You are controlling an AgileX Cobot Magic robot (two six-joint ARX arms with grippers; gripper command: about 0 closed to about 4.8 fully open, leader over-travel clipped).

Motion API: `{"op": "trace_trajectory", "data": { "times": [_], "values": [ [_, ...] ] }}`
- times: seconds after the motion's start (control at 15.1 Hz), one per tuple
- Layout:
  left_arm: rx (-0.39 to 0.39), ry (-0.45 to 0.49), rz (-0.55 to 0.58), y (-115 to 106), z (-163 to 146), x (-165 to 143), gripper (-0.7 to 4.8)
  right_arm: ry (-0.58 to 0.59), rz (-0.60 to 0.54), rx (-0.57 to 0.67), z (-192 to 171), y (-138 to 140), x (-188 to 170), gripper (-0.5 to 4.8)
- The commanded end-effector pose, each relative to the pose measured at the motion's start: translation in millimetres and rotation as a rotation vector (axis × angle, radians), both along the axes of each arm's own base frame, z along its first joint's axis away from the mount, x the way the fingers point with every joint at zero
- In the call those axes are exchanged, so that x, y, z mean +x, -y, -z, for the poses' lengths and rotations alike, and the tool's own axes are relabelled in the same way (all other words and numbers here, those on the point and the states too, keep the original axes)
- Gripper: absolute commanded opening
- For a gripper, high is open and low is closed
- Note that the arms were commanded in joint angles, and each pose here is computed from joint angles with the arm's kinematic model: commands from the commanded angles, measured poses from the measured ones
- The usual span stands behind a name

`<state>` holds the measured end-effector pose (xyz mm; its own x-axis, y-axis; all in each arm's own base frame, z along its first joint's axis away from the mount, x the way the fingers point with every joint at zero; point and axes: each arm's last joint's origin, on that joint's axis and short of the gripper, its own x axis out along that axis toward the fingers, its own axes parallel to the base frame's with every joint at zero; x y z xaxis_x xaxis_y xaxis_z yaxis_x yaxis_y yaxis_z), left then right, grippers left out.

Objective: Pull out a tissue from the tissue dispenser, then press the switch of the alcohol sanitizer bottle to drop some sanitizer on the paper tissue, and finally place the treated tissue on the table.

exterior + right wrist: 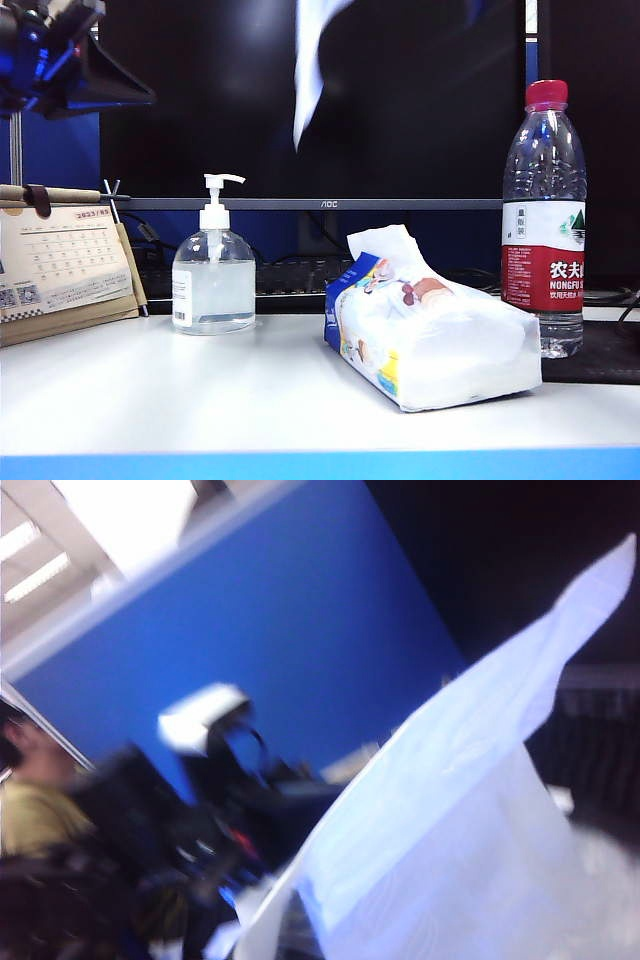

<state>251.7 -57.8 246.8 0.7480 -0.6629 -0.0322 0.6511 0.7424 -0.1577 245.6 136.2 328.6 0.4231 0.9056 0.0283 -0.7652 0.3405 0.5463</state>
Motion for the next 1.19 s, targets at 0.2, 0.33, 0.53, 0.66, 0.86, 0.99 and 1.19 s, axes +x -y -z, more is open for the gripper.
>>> {"op": "trace_trajectory", "data": {
  "times": [0.2,0.33,0.53,0.66,0.86,0.99,1.19],
  "values": [
    [-0.033,0.019,0.006,1.5,3.4,8.2,-0.05,-0.001,-0.030,0.002,41.4,-19.7,52.9,-0.02],
    [-0.041,0.055,0.004,1.5,-1.2,8.8,-0.05,-0.015,-0.064,-0.014,51.0,-28.1,77.7,-0.01],
    [-0.044,0.069,0.012,4.0,-10.4,22.9,-0.05,-0.022,-0.086,-0.017,54.8,-34.6,92.2,-0.01],
    [-0.054,0.049,0.055,8.5,-13.3,43.6,-0.05,-0.011,-0.089,-0.014,52.2,-35.8,95.8,-0.01],
    [-0.050,0.000,0.054,11.6,1.1,61.3,-0.05,0.008,-0.087,-0.007,51.3,-35.0,96.9,-0.01],
    [-0.047,-0.006,0.054,12.0,4.9,63.4,-0.05,0.011,-0.085,-0.005,61.2,-37.7,103.1,-0.01],
    [-0.052,0.020,0.055,12.0,3.1,63.8,-0.05,-0.023,-0.097,0.004,76.2,-44.8,118.5,-0.01]
  ]
}}
